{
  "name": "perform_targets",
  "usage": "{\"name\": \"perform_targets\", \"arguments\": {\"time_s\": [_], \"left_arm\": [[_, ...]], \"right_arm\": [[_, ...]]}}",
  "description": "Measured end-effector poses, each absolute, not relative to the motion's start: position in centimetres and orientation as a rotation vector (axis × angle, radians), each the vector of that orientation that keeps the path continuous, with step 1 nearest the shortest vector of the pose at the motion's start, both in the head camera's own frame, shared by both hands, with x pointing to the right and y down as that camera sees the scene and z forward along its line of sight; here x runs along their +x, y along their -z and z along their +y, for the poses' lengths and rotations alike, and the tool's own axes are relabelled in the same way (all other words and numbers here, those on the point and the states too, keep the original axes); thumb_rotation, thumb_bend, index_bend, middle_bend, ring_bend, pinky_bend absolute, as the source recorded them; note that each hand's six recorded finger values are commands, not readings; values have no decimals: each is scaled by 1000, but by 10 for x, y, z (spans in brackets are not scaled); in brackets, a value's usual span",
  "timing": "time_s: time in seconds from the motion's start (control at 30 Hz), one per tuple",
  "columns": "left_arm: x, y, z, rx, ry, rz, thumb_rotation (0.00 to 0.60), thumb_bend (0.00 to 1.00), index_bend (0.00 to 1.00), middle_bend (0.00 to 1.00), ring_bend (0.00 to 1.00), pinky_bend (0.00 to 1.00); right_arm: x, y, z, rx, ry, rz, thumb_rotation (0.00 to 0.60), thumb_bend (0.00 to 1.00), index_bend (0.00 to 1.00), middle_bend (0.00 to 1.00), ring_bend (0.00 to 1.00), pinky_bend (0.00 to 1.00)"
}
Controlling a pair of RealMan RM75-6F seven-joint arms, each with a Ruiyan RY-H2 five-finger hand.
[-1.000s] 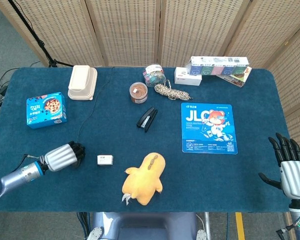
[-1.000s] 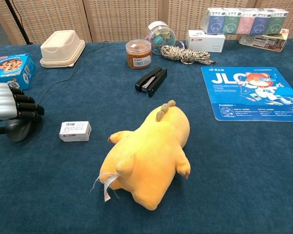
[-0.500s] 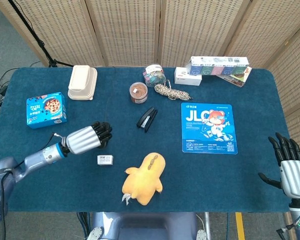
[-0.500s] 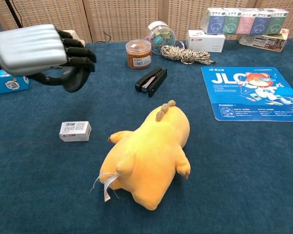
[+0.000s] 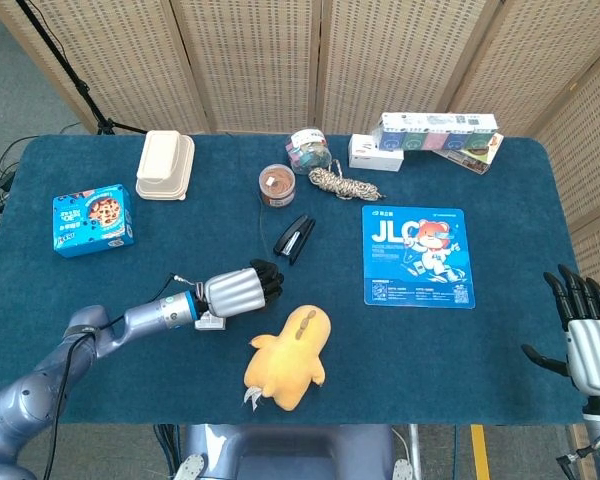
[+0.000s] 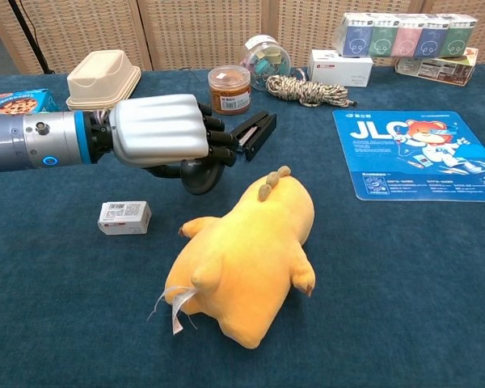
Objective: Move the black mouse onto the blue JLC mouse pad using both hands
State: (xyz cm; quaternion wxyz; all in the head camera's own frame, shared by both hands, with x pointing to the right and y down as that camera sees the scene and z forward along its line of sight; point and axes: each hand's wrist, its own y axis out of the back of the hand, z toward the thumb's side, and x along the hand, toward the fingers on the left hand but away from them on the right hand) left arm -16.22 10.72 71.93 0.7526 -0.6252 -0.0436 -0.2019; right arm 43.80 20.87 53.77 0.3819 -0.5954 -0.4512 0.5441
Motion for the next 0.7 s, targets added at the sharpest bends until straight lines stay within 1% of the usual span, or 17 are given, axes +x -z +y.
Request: {"name": "perform_targets", "arguments": {"time_s": [0.17, 0.43, 0.7], "left_arm": [[-148, -728, 109, -1359, 445, -114, 600, 345, 567, 447, 411, 473], [-129, -737, 101, -1383, 487, -90, 600, 343, 567, 447, 412, 474], [-115, -746, 109, -1434, 500, -78, 600, 342, 548, 429, 401, 474]], "right_arm": [[438, -541, 208, -1525, -1400, -1146, 600, 0, 0, 0, 0, 0], [441, -540, 206, -1508, -1404, -1158, 600, 0, 0, 0, 0, 0], [444, -540, 205, -1505, -1409, -1166, 600, 0, 0, 0, 0, 0]]}}
